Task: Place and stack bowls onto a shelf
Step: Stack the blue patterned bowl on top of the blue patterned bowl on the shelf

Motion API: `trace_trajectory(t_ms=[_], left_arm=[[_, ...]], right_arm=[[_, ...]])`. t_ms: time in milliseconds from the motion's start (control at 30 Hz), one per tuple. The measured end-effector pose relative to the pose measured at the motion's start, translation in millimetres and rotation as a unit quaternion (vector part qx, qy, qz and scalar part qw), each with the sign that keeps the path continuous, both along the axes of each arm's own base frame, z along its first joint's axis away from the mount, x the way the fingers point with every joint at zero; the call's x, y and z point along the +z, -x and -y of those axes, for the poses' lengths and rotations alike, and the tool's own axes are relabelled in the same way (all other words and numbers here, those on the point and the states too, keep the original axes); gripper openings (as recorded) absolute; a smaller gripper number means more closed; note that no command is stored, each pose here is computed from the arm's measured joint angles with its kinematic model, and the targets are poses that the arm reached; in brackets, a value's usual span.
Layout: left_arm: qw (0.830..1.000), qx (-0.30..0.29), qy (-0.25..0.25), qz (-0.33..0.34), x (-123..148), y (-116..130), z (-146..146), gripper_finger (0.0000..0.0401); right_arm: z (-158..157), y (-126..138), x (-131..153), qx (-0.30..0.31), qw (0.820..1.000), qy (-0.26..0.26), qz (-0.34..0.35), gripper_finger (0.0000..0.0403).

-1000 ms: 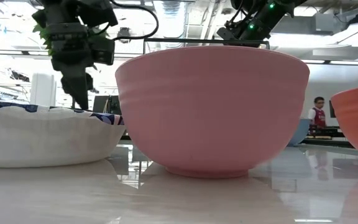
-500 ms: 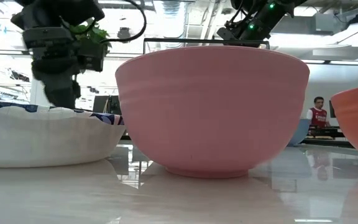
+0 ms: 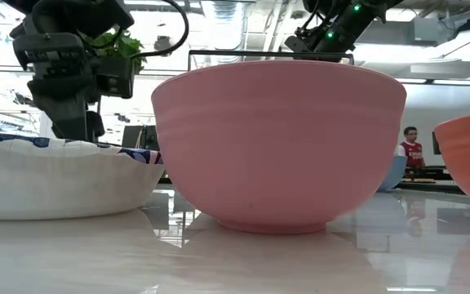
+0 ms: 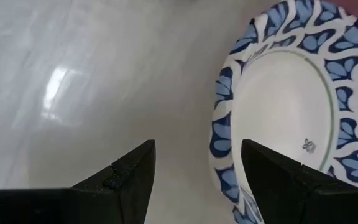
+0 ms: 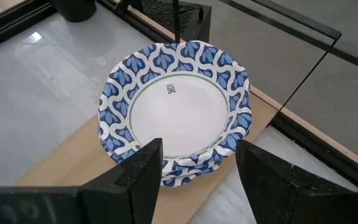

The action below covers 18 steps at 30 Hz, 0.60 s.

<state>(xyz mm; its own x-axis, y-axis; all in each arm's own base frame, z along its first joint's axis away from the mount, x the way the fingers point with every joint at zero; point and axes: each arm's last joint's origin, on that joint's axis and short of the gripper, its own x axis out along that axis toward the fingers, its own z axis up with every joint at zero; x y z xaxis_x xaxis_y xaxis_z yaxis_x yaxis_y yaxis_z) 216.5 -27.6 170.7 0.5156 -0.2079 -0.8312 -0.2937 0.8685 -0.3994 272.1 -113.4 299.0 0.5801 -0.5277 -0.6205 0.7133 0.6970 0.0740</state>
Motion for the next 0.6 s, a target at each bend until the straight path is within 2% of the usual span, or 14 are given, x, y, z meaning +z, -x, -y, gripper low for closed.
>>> trace_trajectory(t_ms=[233, 433, 600], left_arm=[[0.998, -0.039, 0.033, -0.026, -21, -12, 5, 0.0222], [0.997, -0.036, 0.046, -0.048, -32, -17, 6, 0.0218], [0.997, -0.024, 0.05, -0.049, -27, -13, 6, 0.0172]], right_arm=[[0, 0, 0, 0.0, 1.0, 0.0, -0.001, 0.0228], [0, 0, 0, 0.0, 1.0, 0.0, -0.001, 0.0228], [0, 0, 0, 0.0, 1.0, 0.0, -0.001, 0.0228]])
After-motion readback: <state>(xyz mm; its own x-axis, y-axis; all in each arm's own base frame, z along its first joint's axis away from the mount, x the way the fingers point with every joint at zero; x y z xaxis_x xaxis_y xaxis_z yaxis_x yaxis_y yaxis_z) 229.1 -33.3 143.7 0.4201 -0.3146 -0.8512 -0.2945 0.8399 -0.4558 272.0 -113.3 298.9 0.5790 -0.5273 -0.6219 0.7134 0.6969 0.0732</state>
